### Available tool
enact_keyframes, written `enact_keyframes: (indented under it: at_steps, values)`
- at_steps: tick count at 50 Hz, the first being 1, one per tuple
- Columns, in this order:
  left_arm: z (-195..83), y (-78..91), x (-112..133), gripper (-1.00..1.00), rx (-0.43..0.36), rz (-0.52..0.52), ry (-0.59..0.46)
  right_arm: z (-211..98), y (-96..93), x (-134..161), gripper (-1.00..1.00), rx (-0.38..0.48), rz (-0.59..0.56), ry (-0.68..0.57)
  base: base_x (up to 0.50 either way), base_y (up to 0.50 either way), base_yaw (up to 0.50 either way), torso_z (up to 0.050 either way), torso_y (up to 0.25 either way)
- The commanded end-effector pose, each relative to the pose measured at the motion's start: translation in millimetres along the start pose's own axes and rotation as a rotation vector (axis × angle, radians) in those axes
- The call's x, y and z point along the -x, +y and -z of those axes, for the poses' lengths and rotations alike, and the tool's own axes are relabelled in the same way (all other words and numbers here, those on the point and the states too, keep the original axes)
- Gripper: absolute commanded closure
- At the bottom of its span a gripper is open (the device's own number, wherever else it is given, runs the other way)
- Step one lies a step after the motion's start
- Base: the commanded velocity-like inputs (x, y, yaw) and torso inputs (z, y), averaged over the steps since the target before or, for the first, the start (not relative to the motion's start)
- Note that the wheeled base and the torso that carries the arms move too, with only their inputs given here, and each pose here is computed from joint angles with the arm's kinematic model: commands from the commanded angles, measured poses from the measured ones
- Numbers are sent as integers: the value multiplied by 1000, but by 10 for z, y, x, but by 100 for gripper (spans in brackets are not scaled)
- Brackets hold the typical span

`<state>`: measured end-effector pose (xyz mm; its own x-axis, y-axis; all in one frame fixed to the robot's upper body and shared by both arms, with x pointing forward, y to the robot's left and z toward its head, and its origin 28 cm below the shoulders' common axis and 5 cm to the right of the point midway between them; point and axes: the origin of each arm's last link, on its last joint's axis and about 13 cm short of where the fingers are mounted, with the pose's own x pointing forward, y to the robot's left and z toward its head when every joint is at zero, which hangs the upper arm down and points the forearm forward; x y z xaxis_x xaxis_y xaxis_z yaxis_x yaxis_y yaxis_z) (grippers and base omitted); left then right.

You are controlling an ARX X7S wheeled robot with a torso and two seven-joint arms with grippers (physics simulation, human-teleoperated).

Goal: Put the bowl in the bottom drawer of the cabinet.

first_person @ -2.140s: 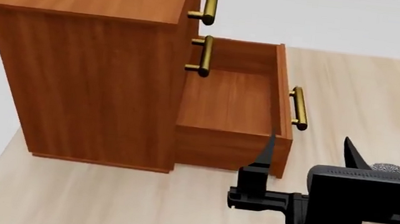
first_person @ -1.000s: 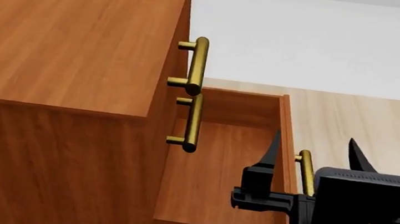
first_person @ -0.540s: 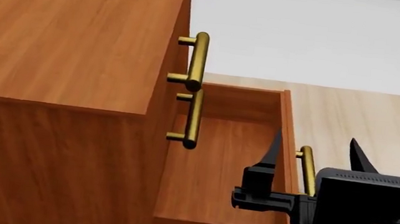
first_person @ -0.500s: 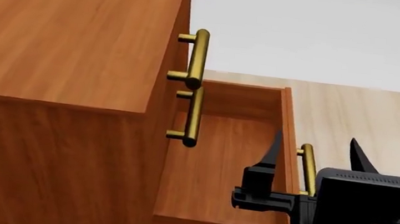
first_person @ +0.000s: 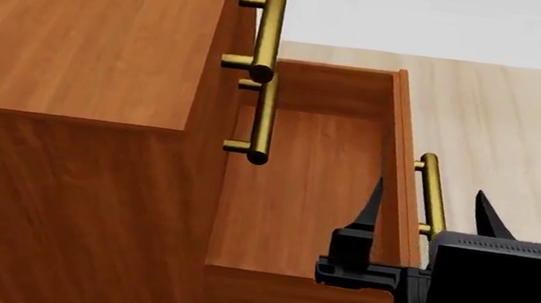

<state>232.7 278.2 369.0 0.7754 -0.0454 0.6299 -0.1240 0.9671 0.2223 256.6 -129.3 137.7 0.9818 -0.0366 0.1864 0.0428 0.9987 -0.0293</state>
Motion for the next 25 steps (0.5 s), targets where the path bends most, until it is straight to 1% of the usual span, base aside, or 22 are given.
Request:
enact_keyframes:
  at_steps: [1,18,21,25]
  values:
    - [-5,-9,3,-100,-3,3,1,8,-4,6,-100,-2,1,1,0,0,0,0,-148]
    - [6,-11,-4,-100,-5,2,2,1,-5,2,-100,0,0,0,0,0,0,0,-146]
    - [8,-8,-4,-100,-1,-1,-1,-2,-6,5,-100,2,0,1,0,0,0,0,-79]
    - [14,-11,-4,-100,-7,1,1,-9,-5,3,-100,3,-2,1,0,0,0,0,0]
